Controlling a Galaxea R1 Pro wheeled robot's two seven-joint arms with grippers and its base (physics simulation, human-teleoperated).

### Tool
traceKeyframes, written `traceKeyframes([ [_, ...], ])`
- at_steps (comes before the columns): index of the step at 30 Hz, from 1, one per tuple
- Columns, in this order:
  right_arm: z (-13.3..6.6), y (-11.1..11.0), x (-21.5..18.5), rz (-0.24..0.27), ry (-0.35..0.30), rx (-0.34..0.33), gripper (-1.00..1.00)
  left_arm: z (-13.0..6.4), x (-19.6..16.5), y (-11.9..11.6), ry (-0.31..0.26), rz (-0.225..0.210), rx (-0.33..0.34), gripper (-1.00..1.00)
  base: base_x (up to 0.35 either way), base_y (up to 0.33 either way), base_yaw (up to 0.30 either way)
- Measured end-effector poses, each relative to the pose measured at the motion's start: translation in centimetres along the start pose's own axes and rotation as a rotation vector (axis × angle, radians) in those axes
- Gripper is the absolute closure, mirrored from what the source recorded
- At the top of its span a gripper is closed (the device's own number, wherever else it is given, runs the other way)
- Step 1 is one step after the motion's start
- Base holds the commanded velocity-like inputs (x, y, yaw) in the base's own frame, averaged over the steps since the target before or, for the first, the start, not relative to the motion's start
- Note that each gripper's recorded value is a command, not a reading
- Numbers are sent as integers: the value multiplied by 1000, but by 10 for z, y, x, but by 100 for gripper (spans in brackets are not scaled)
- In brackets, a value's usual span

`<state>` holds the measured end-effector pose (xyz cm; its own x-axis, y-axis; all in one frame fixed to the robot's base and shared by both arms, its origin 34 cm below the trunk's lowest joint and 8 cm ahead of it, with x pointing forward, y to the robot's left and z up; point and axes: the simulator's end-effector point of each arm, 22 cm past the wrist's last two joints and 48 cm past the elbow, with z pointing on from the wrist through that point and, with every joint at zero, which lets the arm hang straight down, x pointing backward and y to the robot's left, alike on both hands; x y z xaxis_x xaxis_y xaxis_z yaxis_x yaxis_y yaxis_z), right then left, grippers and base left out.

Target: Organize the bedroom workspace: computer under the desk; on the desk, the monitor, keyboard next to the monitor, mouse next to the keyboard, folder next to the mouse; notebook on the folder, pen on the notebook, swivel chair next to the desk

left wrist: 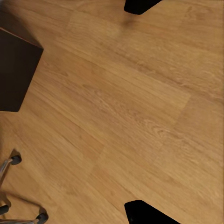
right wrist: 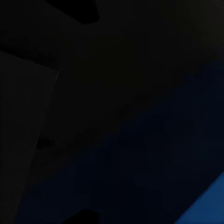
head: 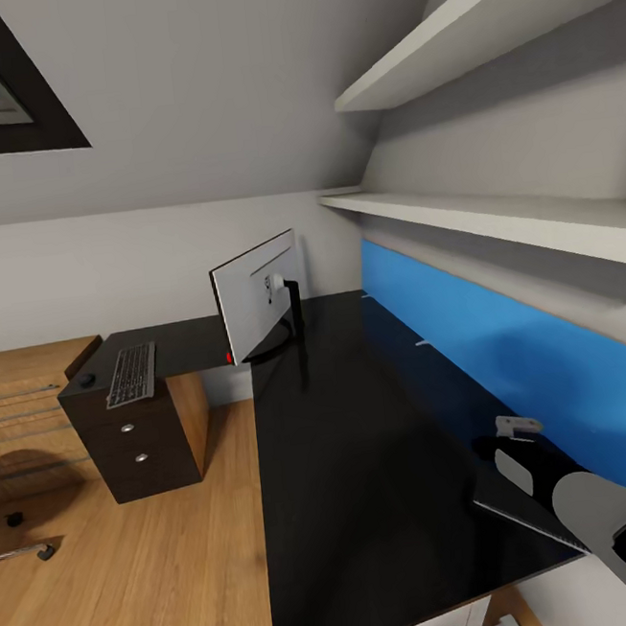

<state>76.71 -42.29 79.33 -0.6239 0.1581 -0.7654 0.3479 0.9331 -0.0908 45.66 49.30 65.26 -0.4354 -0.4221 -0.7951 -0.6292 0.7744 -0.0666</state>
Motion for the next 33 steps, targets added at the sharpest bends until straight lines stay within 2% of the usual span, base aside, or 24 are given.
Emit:
traceKeyframes([
  [6, 6, 1, 7, -1, 0, -1, -100, 6, 7, 1, -2, 0, -2, -100, 0, 0, 0],
  [28, 6, 1, 8, -4, 3, 0, -100, 6, 6, 2, -2, 0, -2, -100, -1, 0, 0],
  [33, 6, 0, 9, -5, 5, 5, -100, 6, 6, 3, -2, 1, -3, -100, -151, 0, 0],
])
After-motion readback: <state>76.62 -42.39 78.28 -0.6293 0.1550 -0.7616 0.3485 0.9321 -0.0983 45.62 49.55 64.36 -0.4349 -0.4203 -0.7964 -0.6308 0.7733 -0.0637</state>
